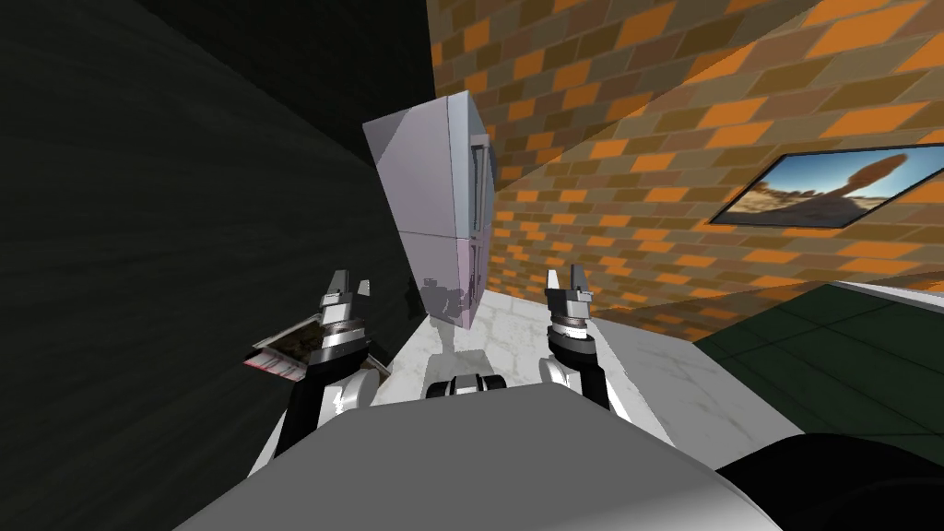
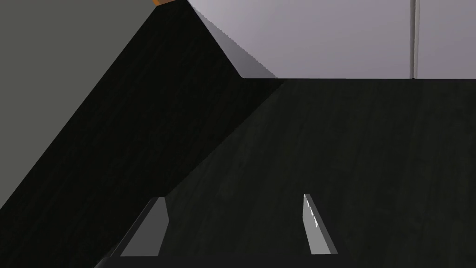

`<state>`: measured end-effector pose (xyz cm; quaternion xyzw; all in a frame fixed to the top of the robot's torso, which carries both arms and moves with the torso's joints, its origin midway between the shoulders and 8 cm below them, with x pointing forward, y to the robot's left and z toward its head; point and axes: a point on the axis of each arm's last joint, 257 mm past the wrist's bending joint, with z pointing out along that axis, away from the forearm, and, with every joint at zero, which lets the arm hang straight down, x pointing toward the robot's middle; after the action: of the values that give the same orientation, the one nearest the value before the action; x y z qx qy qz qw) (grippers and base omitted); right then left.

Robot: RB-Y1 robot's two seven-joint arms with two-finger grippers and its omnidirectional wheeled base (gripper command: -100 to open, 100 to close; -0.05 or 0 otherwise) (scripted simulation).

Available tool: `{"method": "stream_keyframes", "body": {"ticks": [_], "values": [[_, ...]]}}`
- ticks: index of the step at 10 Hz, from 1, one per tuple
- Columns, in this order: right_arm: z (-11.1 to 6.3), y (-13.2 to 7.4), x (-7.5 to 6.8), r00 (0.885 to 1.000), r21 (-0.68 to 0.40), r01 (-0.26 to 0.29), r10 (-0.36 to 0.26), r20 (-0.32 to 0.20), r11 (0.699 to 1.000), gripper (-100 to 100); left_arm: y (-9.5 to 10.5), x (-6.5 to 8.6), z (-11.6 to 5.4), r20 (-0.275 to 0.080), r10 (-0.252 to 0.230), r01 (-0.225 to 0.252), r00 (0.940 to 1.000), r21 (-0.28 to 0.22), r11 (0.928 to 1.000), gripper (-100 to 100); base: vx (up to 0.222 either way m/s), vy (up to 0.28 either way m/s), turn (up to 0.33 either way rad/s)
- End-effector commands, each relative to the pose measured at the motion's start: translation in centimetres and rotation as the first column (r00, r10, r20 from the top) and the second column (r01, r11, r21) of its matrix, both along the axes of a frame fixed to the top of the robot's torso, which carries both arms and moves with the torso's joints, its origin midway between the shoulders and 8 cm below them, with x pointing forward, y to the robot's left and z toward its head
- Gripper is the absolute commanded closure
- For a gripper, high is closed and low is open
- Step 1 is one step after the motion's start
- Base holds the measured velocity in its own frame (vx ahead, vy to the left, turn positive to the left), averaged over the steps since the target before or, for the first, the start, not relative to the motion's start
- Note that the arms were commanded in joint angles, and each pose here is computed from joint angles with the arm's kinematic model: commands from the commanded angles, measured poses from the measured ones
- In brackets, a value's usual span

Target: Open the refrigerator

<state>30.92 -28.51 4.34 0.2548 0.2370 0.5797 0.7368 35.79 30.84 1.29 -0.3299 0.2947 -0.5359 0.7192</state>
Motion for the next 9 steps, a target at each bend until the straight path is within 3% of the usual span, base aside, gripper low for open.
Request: {"method": "stream_keyframes", "body": {"ticks": [1, 5, 9], "values": [[0.0, 0.0, 0.0, 1.000, 0.000, 0.000, 0.000, 0.000, 1.000, 0, -0.3, 0.3, 0.0, -0.015, -0.017, 0.018, 0.9997, 0.029, 0.9994, -100, 0.021, -0.015, -0.025], [0.0, 0.0, 0.0, 1.000, 0.000, 0.000, 0.000, -0.001, 1.000, 0, -1.0, 1.5, -0.4, -0.077, -0.055, 0.061, 0.9955, 0.079, 0.9950, -100, 0.047, -0.043, -0.052], [0.0, 0.0, 0.0, 1.000, 0.000, 0.000, 0.000, -0.001, 1.000, 0, -1.3, 2.9, -1.1, -0.153, -0.074, 0.088, 0.9854, 0.086, 0.9924, -100, 0.082, -0.056, -0.072]]}}
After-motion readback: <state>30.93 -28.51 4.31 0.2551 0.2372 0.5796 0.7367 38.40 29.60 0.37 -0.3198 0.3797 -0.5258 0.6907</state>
